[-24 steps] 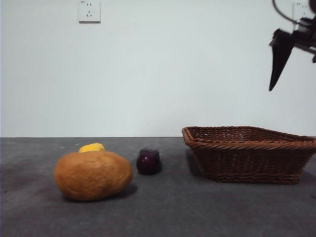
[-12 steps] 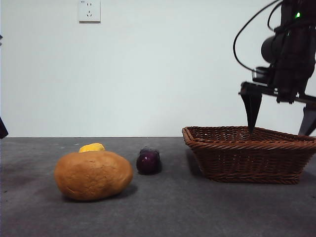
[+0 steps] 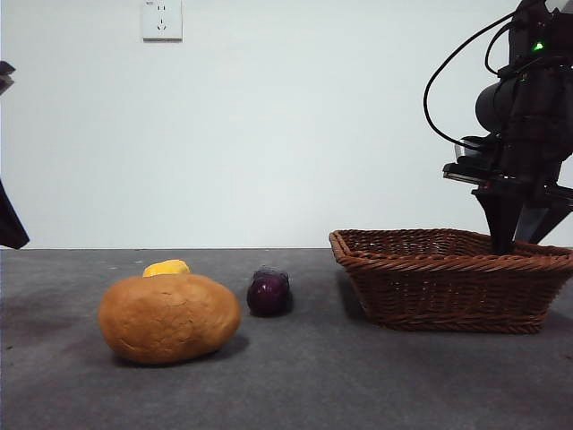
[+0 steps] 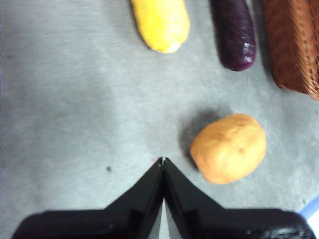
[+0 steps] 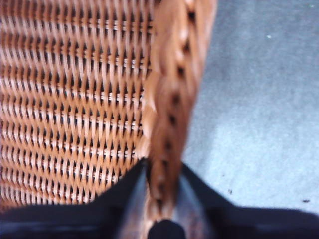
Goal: Help me put the vegetables on the table into the basket
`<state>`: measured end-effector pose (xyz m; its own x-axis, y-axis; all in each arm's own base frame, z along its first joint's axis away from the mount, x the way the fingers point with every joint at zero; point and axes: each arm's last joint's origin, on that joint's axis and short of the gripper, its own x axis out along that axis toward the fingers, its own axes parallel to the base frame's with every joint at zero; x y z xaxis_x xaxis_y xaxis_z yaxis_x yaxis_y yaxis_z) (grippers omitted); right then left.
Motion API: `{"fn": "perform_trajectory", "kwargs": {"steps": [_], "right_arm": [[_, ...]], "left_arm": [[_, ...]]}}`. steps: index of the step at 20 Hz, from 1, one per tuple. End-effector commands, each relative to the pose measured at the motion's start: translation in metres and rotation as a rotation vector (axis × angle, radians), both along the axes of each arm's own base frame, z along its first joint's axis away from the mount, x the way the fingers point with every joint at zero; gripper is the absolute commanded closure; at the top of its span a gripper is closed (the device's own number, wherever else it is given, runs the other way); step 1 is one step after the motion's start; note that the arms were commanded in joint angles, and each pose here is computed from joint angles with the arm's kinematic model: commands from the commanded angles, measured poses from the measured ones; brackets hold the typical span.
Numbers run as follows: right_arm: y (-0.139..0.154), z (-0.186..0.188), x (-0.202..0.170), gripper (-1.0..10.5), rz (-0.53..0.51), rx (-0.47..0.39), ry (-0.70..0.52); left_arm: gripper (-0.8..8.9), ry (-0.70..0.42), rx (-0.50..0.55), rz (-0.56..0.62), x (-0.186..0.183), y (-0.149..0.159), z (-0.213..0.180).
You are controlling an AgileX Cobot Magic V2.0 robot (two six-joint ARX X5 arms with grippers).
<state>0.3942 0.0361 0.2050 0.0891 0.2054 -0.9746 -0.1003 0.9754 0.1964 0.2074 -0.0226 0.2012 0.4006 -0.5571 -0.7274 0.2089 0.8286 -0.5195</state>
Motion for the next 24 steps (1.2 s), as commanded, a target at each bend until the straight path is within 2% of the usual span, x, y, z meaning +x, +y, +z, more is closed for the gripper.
{"fn": "perform_trajectory", "kwargs": {"steps": [1, 3, 6, 12, 16, 18, 24], "right_arm": [[0.000, -0.007, 0.002, 9.6, 0.019, -0.009, 0.014], [0.000, -0.005, 0.002, 9.6, 0.018, -0.009, 0.024], [0.000, 0.007, -0.001, 9.6, 0.014, -0.008, 0.014], [-0.002, 0.056, -0.021, 9.6, 0.015, 0.000, -0.103], [-0.004, 0.094, -0.046, 9.6, 0.015, 0.004, -0.170], [-0.005, 0.113, -0.059, 9.6, 0.015, 0.008, -0.223], [-0.008, 0.156, -0.100, 9.6, 0.014, 0.013, -0.312]], "left_arm": [[8.17, -0.006, -0.005, -0.023, 0.001, -0.006, 0.000], [8.17, 0.003, -0.010, -0.028, 0.000, -0.010, 0.000], [8.02, 0.024, 0.000, 0.026, 0.002, -0.012, 0.004], [4.79, 0.011, 0.101, 0.068, 0.021, -0.018, 0.044], [4.42, 0.061, 0.179, 0.026, 0.052, -0.032, 0.065], [3.42, 0.062, 0.250, 0.021, 0.072, -0.044, 0.068], [3.41, 0.123, 0.332, -0.040, 0.133, -0.079, 0.048]]}}
